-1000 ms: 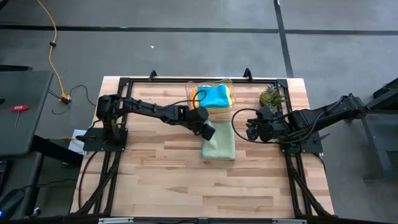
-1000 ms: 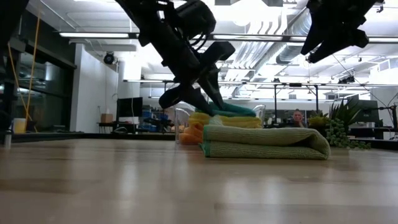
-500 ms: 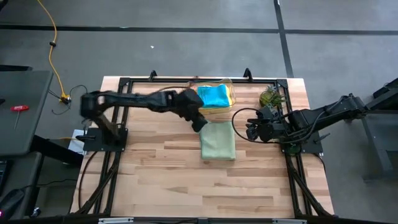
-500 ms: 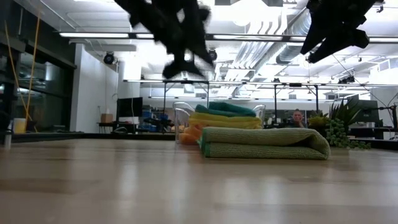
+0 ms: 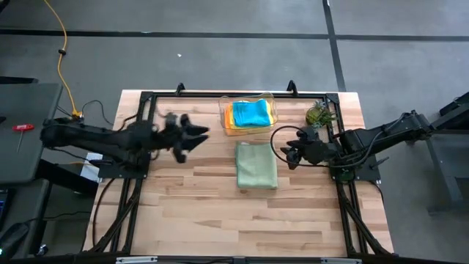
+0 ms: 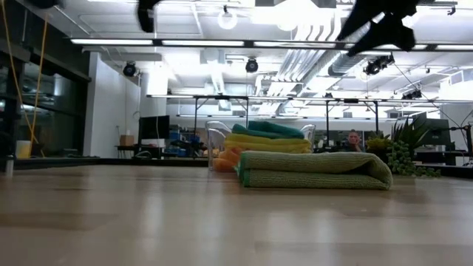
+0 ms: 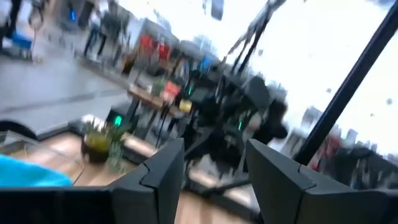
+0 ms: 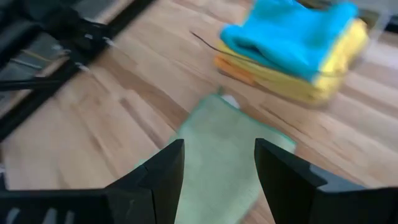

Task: Fold microfiber towels
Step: Put the light green microfiber towel into the transparent bin

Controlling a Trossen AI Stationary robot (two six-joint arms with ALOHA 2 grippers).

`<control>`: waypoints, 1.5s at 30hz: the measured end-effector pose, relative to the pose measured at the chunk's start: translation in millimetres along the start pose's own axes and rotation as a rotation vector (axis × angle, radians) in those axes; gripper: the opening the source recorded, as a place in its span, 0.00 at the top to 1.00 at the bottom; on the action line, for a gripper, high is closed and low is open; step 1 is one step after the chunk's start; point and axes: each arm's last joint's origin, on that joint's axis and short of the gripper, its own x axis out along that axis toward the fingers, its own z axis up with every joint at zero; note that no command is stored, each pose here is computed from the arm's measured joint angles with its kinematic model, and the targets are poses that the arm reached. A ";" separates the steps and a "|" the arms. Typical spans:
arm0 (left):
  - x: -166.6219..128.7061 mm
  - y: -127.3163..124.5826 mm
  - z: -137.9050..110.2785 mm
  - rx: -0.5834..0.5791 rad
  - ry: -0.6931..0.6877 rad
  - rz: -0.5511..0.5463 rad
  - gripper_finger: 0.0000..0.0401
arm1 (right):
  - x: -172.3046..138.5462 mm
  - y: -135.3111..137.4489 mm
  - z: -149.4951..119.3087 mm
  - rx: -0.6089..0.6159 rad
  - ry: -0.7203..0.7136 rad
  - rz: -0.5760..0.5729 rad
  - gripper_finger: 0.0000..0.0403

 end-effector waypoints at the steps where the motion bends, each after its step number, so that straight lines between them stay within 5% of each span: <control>1: -10.4 -2.5 -1.9 -0.011 -0.035 -0.005 0.60 | 0.0 2.3 1.6 -0.012 -0.014 0.021 0.53; 11: -62.0 -15.1 7.8 0.110 -0.171 -0.052 0.60 | 0.7 8.0 8.8 0.040 -0.071 0.075 0.53; 16: -69.6 -15.6 15.0 0.118 -0.211 -0.064 0.60 | 16.5 6.4 10.8 0.154 0.141 0.146 0.53; 26: -69.1 -14.2 11.7 0.117 -0.176 -0.049 0.60 | 93.3 -4.8 -12.9 0.194 0.382 -0.198 0.53; 36: -68.9 -13.6 10.7 0.108 -0.166 -0.042 0.57 | 129.9 -5.4 -32.0 0.164 0.471 -0.283 0.34; 45: -68.6 -12.2 9.4 0.112 -0.159 -0.010 0.56 | 150.5 -16.7 -36.3 0.353 0.484 -0.408 0.25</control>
